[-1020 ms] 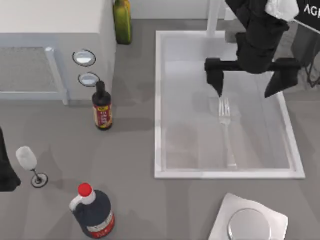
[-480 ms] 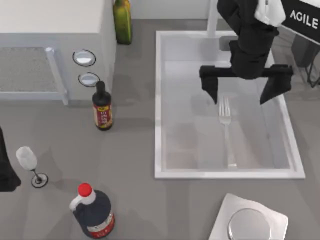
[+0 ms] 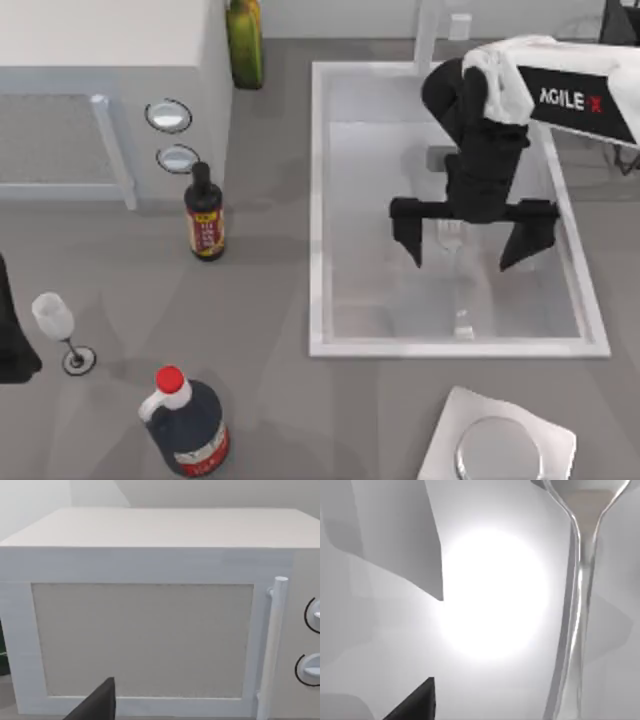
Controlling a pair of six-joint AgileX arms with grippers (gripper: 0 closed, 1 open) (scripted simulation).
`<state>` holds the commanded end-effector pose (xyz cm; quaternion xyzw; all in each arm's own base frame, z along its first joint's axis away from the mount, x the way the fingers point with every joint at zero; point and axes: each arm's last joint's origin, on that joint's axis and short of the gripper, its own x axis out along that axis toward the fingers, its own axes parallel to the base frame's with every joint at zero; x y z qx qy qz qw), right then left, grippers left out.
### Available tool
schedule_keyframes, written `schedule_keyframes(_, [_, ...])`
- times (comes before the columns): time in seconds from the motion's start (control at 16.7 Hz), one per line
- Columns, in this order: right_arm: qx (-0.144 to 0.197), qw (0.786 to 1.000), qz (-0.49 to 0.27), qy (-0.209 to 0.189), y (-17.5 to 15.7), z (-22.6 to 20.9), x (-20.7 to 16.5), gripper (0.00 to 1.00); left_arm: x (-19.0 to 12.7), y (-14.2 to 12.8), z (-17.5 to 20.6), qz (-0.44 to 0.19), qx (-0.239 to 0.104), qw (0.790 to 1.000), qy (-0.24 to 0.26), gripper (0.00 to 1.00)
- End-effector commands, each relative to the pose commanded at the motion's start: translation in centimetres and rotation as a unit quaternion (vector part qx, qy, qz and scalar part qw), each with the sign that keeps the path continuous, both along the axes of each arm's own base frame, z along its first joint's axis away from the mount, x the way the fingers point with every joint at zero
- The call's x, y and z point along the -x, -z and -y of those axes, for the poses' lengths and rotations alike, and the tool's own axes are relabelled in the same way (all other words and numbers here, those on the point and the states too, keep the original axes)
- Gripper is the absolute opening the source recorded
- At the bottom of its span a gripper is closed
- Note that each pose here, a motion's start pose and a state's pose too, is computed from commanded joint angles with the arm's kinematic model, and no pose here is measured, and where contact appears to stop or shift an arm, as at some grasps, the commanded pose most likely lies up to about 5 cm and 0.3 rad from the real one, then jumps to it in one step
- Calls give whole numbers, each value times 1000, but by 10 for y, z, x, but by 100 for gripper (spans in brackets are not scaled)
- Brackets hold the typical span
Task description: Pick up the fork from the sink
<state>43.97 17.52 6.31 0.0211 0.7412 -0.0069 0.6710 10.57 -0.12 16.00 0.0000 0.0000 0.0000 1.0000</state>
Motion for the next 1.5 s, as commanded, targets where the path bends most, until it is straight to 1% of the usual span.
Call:
schedule_keyframes(0.18, [4, 1000, 14, -10, 26, -4, 4, 100, 0, 0, 0, 0, 0, 1000, 0, 100])
schedule_keyframes(0.36, [7, 999, 38, -15, 44, -4, 3, 100, 0, 0, 0, 0, 0, 1000, 0, 100])
schedule_keyframes(0.48, [10, 999, 48, -15, 51, -2, 2, 100, 0, 0, 0, 0, 0, 1000, 0, 100])
schedule_keyframes(0.72, [10, 999, 50, -15, 52, -1, 2, 100, 0, 0, 0, 0, 0, 1000, 0, 100])
schedule_keyframes(1.5, [10, 999, 50, -15, 52, -1, 2, 2, 0, 0, 0, 0, 0, 1000, 0, 100])
